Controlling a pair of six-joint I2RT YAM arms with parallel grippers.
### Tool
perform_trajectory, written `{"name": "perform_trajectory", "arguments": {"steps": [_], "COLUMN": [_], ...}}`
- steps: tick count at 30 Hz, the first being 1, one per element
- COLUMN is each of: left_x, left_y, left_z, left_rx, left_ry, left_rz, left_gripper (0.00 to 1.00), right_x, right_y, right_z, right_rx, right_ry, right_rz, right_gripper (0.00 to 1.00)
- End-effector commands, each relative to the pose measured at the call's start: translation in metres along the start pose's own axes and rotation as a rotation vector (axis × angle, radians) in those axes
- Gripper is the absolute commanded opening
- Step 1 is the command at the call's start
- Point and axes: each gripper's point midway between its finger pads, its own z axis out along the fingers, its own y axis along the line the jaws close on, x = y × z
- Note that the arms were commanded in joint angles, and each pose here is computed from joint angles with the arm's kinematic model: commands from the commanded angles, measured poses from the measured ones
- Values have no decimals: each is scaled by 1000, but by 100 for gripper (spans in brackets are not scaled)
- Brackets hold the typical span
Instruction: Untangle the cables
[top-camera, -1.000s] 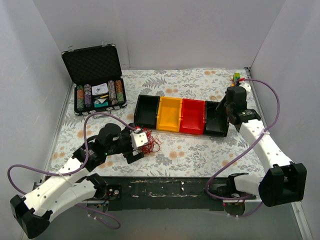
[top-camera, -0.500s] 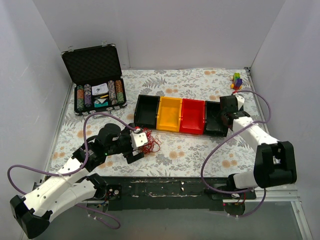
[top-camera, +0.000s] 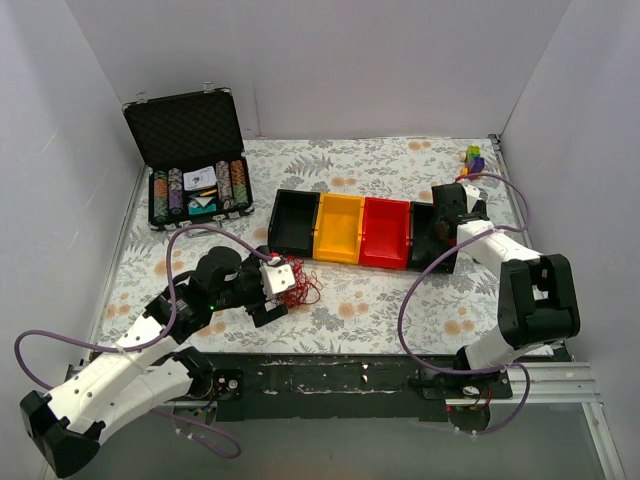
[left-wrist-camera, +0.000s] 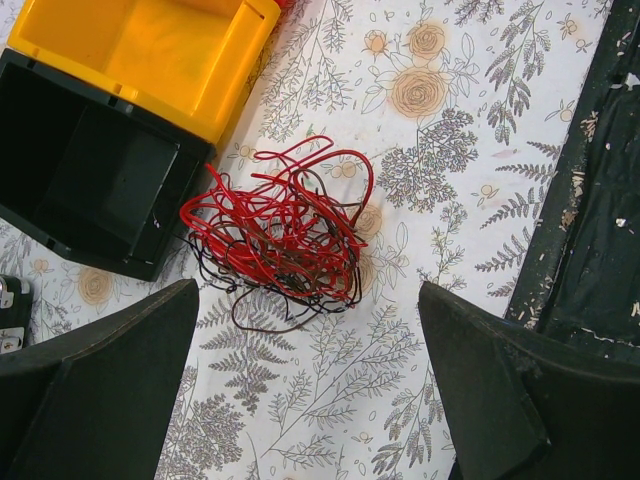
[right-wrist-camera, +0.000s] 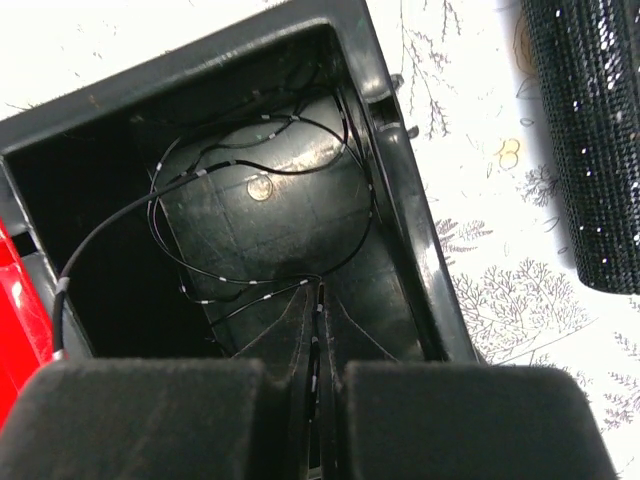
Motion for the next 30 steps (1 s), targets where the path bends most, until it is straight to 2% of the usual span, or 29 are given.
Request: {"name": "perform_trajectory", "arguments": {"steps": [1, 8, 10, 14, 19, 24, 30], "left_x": [-13, -14, -13, -13, -14, -17, -14], "left_y": [3, 4, 3, 2, 1, 2, 1], "left_z": [-7, -8, -8, -8, -9, -10, -10], "left_rx": [-1, 0, 2, 6, 13, 9, 9], "left_ry": [-27, -27, -24, -27, -33, -39, -36], "left_rz": [3, 1, -1, 0, -5, -2, 0], "left_gripper": [93, 93, 93, 93, 93, 93, 93], "right_x": [-39, -9, -8, -28, -58, -64, -63], "right_y": [13, 8, 7, 12, 25, 30, 29], "right_z": [1, 23, 21, 0, -26, -39, -56], "right_rx": [-17, 35, 37, 8, -46, -63, -100], "right_ry": [-104, 21, 34, -18, -59, -31, -39], "right_rz": [9, -35, -41, -30, -26, -46, -25], "right_gripper": [1, 3, 9, 29, 42, 43, 41]}}
